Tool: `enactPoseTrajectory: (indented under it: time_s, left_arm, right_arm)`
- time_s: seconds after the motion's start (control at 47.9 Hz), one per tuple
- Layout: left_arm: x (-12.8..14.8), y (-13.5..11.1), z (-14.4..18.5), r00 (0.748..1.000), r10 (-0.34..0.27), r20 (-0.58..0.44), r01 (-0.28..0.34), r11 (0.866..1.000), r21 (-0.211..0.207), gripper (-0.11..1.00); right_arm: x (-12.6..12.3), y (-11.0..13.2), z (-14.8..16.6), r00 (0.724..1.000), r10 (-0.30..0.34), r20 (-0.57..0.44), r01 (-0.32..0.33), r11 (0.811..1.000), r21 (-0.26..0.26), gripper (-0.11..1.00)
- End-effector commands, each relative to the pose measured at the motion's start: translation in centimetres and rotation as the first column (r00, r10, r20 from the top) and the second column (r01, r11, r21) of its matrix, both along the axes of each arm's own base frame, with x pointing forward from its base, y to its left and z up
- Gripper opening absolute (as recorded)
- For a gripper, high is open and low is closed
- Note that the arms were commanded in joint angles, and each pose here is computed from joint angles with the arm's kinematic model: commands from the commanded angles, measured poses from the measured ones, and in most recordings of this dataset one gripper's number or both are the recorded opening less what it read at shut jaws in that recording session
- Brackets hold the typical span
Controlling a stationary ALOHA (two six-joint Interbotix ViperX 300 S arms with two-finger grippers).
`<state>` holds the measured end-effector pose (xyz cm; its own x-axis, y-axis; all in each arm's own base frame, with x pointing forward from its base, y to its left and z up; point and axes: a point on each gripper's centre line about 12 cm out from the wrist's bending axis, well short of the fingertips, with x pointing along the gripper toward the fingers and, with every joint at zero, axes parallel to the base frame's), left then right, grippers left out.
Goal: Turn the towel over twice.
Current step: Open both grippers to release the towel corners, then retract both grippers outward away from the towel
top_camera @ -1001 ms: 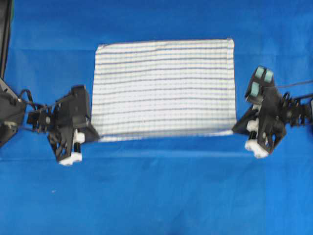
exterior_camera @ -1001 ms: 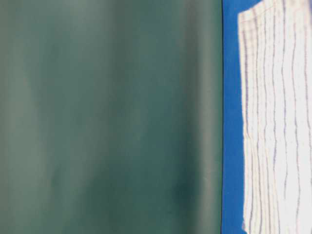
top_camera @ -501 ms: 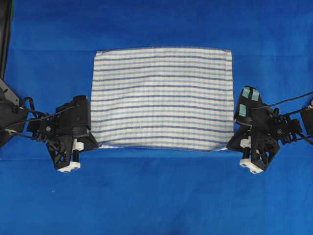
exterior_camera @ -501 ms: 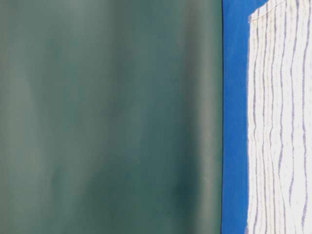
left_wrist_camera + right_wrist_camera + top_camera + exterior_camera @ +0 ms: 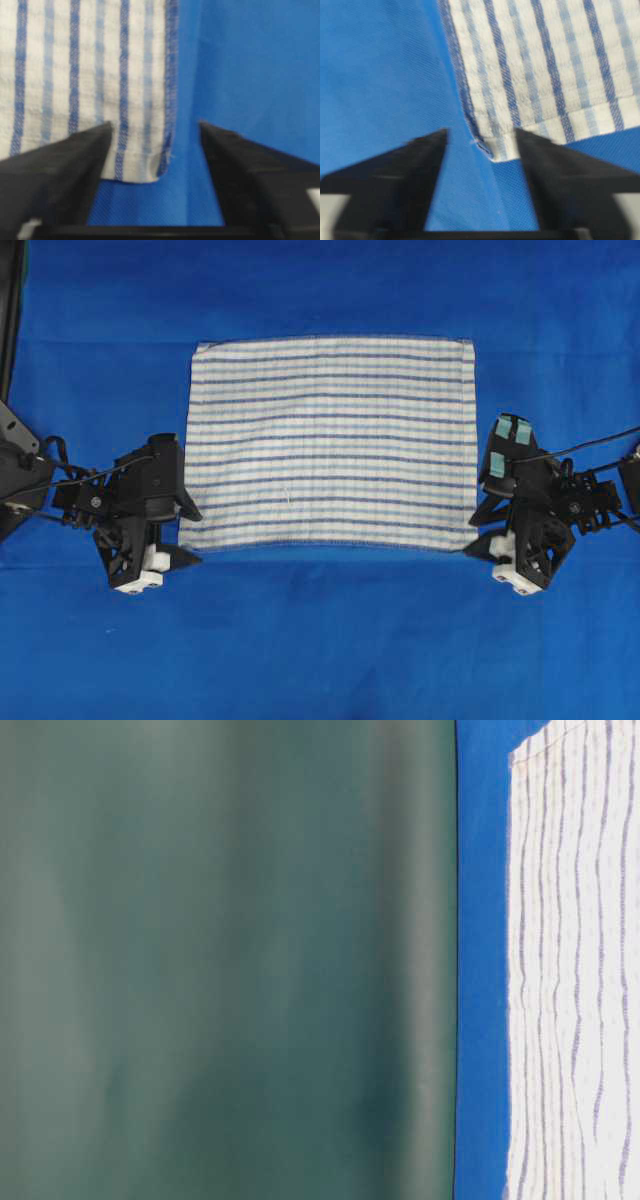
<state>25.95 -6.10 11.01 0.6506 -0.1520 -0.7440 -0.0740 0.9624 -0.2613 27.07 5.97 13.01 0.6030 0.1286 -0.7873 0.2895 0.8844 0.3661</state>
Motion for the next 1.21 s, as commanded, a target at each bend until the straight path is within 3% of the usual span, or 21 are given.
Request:
enactPoseTrajectory:
  time_s: [0.0,0.042,0.146,0.334,0.501,0.689,0.772,0.876,0.981,1.189]
  left_arm:
    - [0.6,-0.2,2.3,0.998,-0.002,0.069,0.003,1.000,-0.015,0.77]
    - [0.6,-0.1,3.0,0.996,-0.001,0.086,0.003,1.000,-0.017,0.82]
    - [0.4,0.6,5.3,0.987,0.005,0.162,-0.002,1.000,-0.016,0.79]
    - [-0.6,2.3,8.8,0.951,-0.011,0.310,-0.003,0.999,0.046,0.77]
    - [-2.3,4.5,11.0,0.899,-0.015,0.438,-0.045,0.991,0.127,0.77]
    - [-4.7,6.2,13.2,0.831,-0.030,0.555,-0.103,0.973,0.207,0.77]
    - [-5.9,6.6,13.5,0.808,-0.041,0.587,-0.124,0.964,0.237,0.77]
    - [-7.2,6.9,13.3,0.789,-0.045,0.613,-0.143,0.956,0.255,0.77]
    - [-8.4,7.1,12.9,0.773,-0.038,0.633,-0.164,0.953,0.257,0.77]
    - [-9.1,7.2,12.0,0.774,-0.029,0.633,-0.173,0.951,0.255,0.77]
  right_arm:
    - [0.7,0.1,2.5,0.997,0.032,0.071,-0.031,0.999,-0.020,0.69]
    - [0.7,0.0,3.3,0.995,0.045,0.092,-0.042,0.998,-0.038,0.67]
    - [0.7,-0.7,5.7,0.982,0.084,0.169,-0.068,0.993,-0.100,0.62]
    - [-0.2,-2.6,9.8,0.936,0.155,0.316,-0.078,0.967,-0.243,0.63]
    - [-1.9,-4.7,12.5,0.888,0.185,0.420,-0.026,0.934,-0.357,0.63]
    - [-4.2,-6.6,15.1,0.827,0.214,0.521,0.056,0.889,-0.454,0.63]
    - [-5.1,-7.3,15.3,0.813,0.213,0.543,0.088,0.875,-0.475,0.63]
    - [-6.4,-8.0,14.7,0.802,0.193,0.566,0.125,0.871,-0.475,0.63]
    - [-7.3,-8.2,13.6,0.792,0.185,0.581,0.134,0.876,-0.462,0.63]
    - [-7.5,-8.0,12.2,0.771,0.187,0.608,0.122,0.895,-0.430,0.63]
